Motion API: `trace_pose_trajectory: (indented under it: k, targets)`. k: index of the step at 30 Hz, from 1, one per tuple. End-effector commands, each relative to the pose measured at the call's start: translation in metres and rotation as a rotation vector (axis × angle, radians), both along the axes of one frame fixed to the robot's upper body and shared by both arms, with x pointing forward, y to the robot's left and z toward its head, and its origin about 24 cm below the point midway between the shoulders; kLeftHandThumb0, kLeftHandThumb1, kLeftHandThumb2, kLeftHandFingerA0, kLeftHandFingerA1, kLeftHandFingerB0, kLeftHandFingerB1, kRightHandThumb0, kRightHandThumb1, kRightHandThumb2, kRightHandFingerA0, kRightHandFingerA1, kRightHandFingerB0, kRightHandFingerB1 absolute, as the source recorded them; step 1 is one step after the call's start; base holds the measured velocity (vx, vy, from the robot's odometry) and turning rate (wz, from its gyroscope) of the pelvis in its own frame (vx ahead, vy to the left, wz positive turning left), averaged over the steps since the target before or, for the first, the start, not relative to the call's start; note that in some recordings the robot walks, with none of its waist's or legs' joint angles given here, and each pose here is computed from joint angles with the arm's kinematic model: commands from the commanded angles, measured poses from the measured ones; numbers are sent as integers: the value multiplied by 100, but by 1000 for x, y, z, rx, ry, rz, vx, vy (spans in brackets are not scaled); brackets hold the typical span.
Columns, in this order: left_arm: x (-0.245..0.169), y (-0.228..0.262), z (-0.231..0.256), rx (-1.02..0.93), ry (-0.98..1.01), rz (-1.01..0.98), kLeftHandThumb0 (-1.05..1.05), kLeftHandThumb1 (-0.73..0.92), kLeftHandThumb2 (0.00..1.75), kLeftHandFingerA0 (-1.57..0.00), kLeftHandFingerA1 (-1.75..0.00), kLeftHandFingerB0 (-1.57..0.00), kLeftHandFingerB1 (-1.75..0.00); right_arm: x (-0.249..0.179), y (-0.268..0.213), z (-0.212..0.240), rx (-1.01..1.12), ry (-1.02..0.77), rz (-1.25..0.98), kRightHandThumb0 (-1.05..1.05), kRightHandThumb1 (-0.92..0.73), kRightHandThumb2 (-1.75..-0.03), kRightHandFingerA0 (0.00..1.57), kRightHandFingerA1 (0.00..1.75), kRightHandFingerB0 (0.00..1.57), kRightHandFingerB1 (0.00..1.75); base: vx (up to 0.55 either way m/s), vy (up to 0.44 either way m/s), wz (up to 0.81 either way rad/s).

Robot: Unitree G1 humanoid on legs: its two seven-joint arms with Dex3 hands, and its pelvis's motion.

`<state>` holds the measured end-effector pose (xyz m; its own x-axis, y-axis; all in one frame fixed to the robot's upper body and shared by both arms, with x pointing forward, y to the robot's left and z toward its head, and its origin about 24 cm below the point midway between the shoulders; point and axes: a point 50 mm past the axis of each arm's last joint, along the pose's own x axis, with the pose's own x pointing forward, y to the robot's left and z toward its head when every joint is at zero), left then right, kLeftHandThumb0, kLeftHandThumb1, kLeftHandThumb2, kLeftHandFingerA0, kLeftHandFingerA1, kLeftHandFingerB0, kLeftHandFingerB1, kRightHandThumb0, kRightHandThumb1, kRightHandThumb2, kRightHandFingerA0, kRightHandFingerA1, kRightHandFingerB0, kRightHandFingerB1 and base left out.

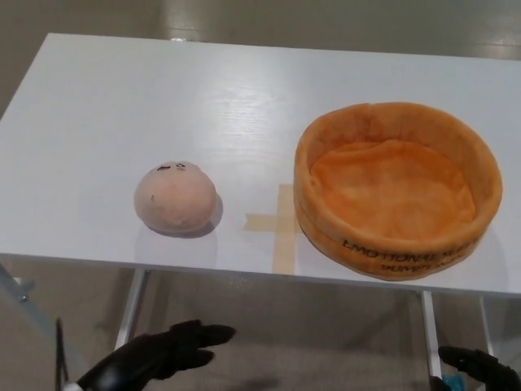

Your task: Use the left hand to pick up the pink round toy on the left and place it inside the orange plate on the desk.

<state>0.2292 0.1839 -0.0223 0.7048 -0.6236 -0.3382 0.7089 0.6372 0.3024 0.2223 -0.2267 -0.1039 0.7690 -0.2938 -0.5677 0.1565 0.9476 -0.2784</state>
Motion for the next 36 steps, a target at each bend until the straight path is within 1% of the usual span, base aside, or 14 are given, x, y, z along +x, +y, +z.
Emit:
trace_pose_trajectory:
  k: [1,6,7,9,10,15,16,20,21,24,27,29,32,36]
  targets:
    - [-41,-42,57,-258,170,-680,-36,48,105,-1,-50,0,-47,-3,-1,-1,-2,5,-11,-27,-64,-58,61,68,49,48,0,0,0]
    - [-44,-51,77,-342,158,-801,-36,47,104,-2,-50,0,-47,-1,-1,-1,-3,0,-17,-26,-63,-58,62,67,50,49,0,0,0]
    - [-46,-55,89,-394,131,-839,-64,72,62,-20,-37,-18,-28,-1,0,-1,3,-2,-20,-25,-63,-58,63,71,50,49,0,0,0]
    - [-47,-59,101,-424,97,-866,-66,72,62,-18,-37,-18,-29,-1,0,0,5,-4,-21,-24,-62,-58,63,72,50,49,0,0,0]
    - [-49,-60,115,-441,53,-862,-37,46,103,-2,-51,0,-48,0,0,0,4,-5,-21,-24,-63,-58,63,70,51,49,0,0,0]
    - [-46,-55,155,-506,-86,-749,-35,43,99,-2,-51,0,-48,1,1,0,7,4,-21,-25,-63,-58,62,67,51,48,0,0,0]
    - [-43,-53,160,-514,-124,-712,-60,62,59,-17,-32,-19,-28,1,1,0,6,5,-20,-25,-63,-58,62,67,51,48,0,0,0]
    - [-19,-47,179,-504,-307,-514,-56,61,59,-15,-33,-18,-28,1,2,0,-7,1,-9,-25,-63,-58,63,68,51,49,0,0,0]
    - [-12,-46,182,-510,-330,-469,-32,45,97,-2,-51,0,-47,1,2,0,-5,-1,-15,-24,-62,-57,65,69,52,50,0,0,0]
    - [-2,-44,188,-514,-383,-418,-30,45,96,-2,-51,0,-47,-1,2,-1,-4,-1,-14,-25,-62,-58,64,68,52,50,0,0,0]
    - [44,-31,200,-279,-696,-182,-25,28,83,-2,-51,0,-47,-3,3,-3,15,11,-23,-25,-63,-58,61,69,51,48,0,0,2]
    - [52,-30,201,-233,-742,-148,-25,28,83,-2,-51,0,-47,-3,3,-3,16,12,-23,-25,-63,-58,61,69,51,48,0,0,0]
    - [71,-25,198,-133,-792,-78,-42,41,54,0,-25,-13,-26,-3,3,-3,13,8,-18,-26,-63,-58,63,69,50,49,0,0,0]
    - [94,-19,187,85,-819,3,-45,32,68,0,-14,-10,-33,-3,2,-3,10,7,-18,-25,-63,-58,63,70,50,49,0,0,0]
